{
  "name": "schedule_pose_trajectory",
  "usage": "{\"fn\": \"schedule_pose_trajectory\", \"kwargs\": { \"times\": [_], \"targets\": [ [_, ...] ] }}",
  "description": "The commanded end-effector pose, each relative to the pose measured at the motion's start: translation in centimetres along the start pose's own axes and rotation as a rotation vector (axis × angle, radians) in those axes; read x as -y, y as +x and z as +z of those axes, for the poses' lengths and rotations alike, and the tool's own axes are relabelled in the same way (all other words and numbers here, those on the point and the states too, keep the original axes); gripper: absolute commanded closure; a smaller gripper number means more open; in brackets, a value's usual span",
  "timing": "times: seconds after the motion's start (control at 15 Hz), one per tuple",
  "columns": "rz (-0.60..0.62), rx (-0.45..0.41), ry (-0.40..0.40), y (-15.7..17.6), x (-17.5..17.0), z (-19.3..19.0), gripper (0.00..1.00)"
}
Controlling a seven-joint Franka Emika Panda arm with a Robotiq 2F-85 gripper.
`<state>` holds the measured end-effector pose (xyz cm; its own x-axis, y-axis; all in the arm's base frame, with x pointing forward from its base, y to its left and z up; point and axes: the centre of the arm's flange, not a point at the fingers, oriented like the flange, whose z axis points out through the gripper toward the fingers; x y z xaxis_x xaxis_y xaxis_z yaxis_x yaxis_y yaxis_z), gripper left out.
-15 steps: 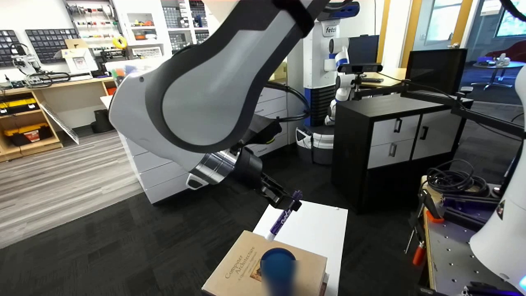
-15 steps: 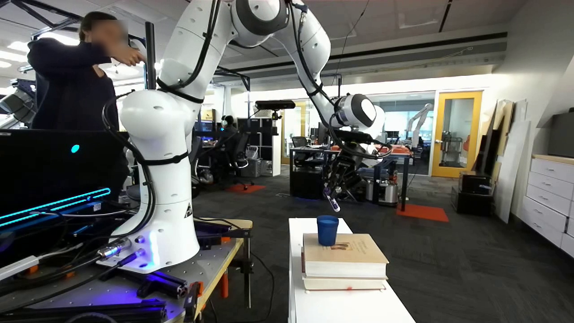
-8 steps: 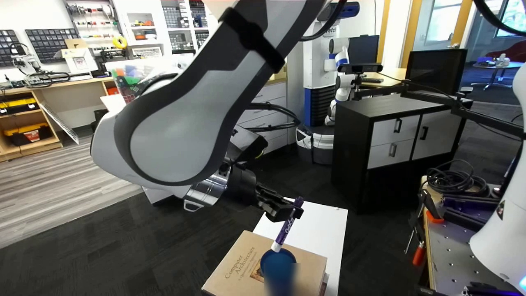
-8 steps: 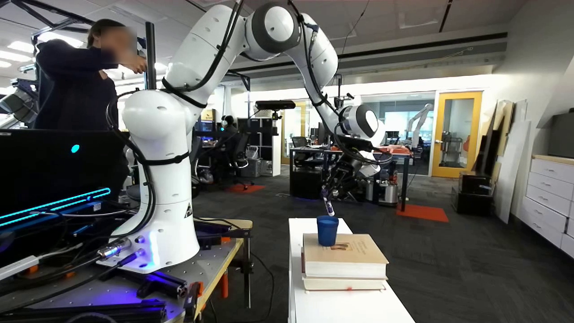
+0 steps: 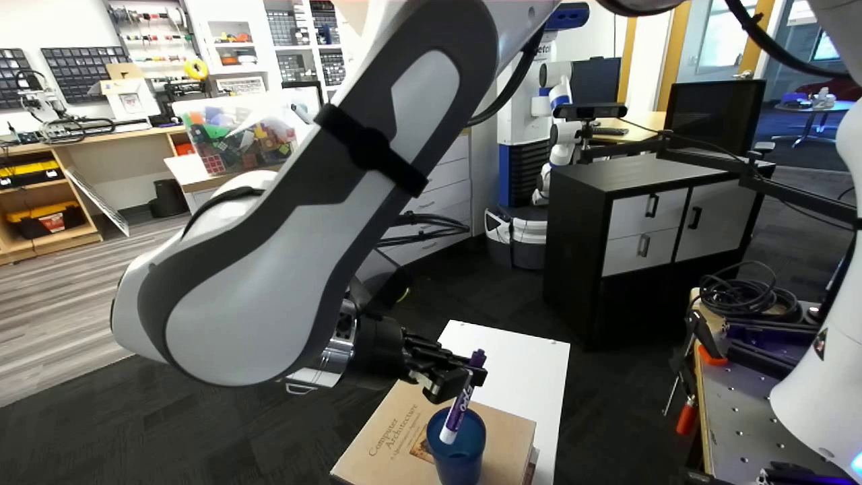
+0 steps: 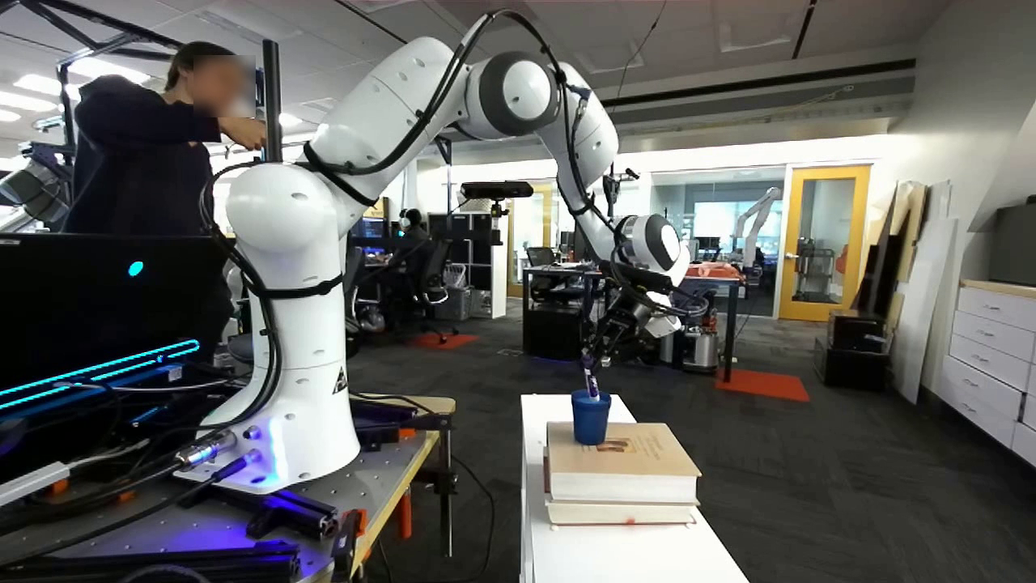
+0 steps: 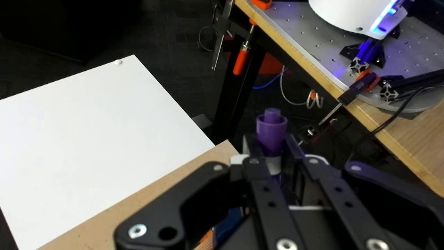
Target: Put the marker in the cup
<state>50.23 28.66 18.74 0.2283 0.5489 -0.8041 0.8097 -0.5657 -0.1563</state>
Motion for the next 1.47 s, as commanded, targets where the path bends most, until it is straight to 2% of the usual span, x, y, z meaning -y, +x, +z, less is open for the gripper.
{"fn": "schedule_pose_trajectory", "kwargs": {
  "times": [0.0,0.27,0.33,0.47,0.93,1.2,1.27,1.4],
  "targets": [
    [-0.026,0.052,-0.038,2.0,0.0,-0.6,0.95],
    [-0.050,0.124,-0.070,3.0,0.1,0.6,0.95],
    [-0.045,0.148,-0.071,3.0,0.1,0.9,0.56],
    [-0.043,0.170,-0.076,2.7,0.2,1.1,0.50],
    [-0.006,0.147,-0.090,1.1,-0.2,-0.4,0.03],
    [0.034,0.105,-0.085,-0.2,-0.5,-1.1,0.00],
    [-0.006,0.112,-0.078,1.8,-0.7,-0.4,0.00],
    [-0.006,0.109,-0.077,1.8,-0.7,-0.5,0.00]
  ]
}}
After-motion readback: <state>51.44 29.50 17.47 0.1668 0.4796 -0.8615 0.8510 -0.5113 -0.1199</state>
